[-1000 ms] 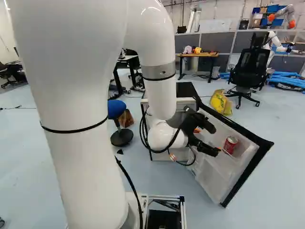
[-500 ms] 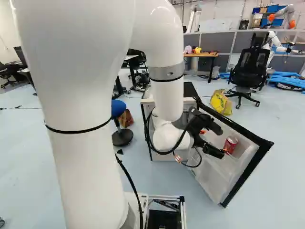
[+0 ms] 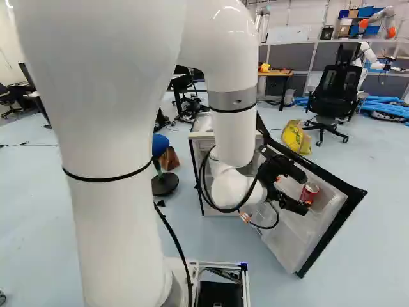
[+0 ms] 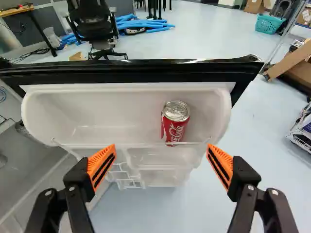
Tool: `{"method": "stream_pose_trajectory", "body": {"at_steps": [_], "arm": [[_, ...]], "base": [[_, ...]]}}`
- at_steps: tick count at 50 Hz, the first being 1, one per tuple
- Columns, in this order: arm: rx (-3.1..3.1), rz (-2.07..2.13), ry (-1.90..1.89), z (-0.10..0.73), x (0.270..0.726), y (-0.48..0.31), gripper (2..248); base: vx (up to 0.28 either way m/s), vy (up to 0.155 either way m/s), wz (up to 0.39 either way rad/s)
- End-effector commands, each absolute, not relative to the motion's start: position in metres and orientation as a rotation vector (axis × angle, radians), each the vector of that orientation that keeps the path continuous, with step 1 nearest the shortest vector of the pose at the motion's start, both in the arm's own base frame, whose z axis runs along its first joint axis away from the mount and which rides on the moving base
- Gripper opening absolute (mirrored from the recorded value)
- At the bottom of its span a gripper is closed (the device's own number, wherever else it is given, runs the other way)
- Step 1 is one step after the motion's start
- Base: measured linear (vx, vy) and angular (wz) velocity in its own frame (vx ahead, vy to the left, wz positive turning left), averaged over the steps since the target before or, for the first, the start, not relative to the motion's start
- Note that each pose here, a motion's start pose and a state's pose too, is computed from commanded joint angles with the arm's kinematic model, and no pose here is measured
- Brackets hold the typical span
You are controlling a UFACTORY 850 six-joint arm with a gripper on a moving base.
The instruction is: Grab a drink from the fridge
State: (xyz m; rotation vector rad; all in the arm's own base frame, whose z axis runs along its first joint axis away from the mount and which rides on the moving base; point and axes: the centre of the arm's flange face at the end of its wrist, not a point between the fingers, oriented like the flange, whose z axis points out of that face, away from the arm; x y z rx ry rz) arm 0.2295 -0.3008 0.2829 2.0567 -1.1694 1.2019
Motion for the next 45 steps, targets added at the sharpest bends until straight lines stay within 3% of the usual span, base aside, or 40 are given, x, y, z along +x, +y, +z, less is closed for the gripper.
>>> {"method": "stream_pose_trajectory", "body": {"at_steps": [45], "arm": [[2.113,1.211,-1.103,0.282,0.212,-0.321,247]], "base": [[0.0,0.0,0.0]]}}
